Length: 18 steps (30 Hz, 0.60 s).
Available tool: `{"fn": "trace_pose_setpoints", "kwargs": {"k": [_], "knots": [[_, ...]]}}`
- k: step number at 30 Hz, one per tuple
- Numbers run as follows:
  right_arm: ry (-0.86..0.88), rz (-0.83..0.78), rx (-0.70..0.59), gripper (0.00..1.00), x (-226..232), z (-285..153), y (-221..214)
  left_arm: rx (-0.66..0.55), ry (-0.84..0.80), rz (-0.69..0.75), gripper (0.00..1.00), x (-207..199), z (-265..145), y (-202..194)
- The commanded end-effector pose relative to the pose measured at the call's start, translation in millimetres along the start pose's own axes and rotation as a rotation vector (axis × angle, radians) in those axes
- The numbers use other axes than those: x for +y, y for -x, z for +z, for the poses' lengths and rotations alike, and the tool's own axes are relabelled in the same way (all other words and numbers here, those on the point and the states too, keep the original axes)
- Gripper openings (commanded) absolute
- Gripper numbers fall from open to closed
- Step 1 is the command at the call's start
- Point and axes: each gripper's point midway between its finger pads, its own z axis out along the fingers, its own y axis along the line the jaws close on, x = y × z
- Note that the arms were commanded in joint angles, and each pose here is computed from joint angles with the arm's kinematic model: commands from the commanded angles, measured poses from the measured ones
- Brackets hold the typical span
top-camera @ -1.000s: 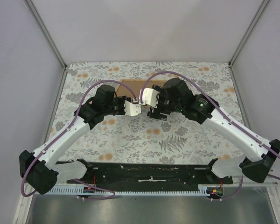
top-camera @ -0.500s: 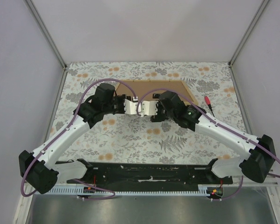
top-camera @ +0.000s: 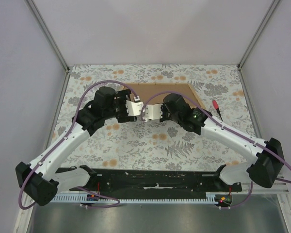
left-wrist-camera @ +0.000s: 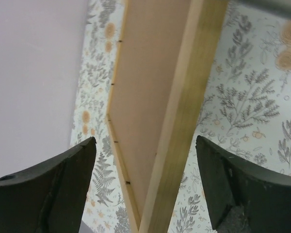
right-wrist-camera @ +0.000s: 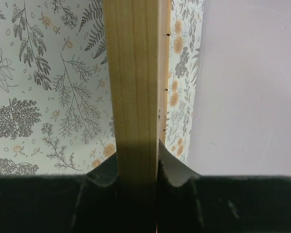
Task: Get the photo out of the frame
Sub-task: Turn over the photo frame at the center of the board.
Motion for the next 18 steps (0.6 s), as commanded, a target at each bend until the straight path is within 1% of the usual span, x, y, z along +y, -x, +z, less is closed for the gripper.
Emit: {"fn": "trace_pose_setpoints", "kwargs": {"k": [1, 4, 6, 9, 12, 14, 15, 18], "knots": [[-0.034, 0.092, -0.042, 0.00, -30, -29, 13, -0.085, 0.248, -0.099, 0.90, 53, -40, 29], [0.003, 0.156, -0.065, 0.00, -32, -42, 20, -0.119, 0.368, -0.172, 0.91, 81, -68, 40], [0.026, 0.222, -0.070, 0.00, -35, -49, 25, -0.140, 0.498, -0.230, 0.92, 109, -96, 46], [0.098, 0.365, -0.087, 0.00, -47, -68, 44, -0.110, 0.736, -0.333, 0.92, 154, -140, 38], [0.159, 0.500, -0.118, 0.00, -64, -85, 68, -0.094, 0.889, -0.410, 0.93, 182, -181, 27], [0.173, 0.599, -0.167, 0.00, -79, -95, 84, -0.090, 0.950, -0.450, 0.93, 191, -202, 19], [0.152, 0.642, -0.193, 0.00, -91, -98, 87, -0.094, 0.964, -0.468, 0.93, 191, -207, 17], [0.166, 0.780, -0.261, 0.00, -117, -96, 91, -0.093, 0.952, -0.492, 0.94, 184, -208, 12]]}}
